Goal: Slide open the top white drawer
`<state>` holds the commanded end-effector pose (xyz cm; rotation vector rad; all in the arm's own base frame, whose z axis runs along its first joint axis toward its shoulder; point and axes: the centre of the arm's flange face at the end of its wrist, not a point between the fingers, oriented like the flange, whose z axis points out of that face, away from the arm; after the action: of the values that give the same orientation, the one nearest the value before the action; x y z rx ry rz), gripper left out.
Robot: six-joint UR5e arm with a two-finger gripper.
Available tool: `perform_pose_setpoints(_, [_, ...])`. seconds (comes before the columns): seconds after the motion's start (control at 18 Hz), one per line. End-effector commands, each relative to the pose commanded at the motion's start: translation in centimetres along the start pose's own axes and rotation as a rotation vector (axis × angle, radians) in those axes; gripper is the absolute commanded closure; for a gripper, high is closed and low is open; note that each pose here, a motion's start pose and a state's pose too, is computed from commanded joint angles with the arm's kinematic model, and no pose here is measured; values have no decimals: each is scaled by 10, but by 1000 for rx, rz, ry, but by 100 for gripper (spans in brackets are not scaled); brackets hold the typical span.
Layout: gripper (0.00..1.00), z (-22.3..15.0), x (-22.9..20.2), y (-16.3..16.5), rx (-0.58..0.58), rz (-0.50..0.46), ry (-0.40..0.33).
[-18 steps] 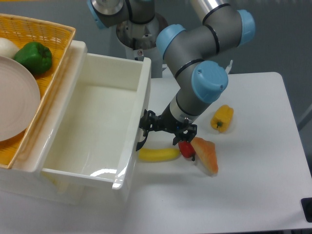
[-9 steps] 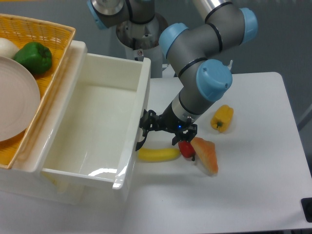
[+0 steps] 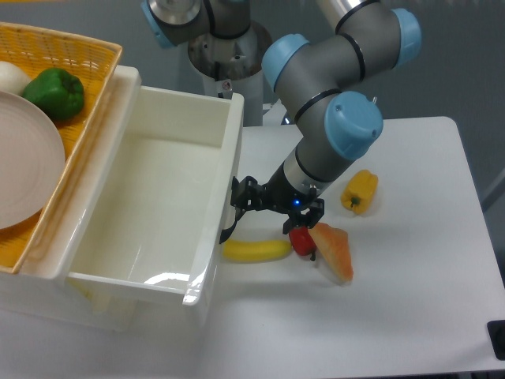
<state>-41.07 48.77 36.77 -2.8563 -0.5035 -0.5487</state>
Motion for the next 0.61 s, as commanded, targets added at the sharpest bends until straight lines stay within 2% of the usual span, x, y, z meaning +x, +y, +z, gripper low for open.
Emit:
perform_pose_setpoints(0.17, [0,-7,-4,-1,23,14,-21])
perform_pose_setpoints(0.28, [0,-14,-6,-9,68,83,-81])
perform_pose_setpoints(0.39, [0,-16,-9,-8,54,139,-129])
perform_pose_setpoints(0.61, [0,-17,-16,-5,32,214,-155])
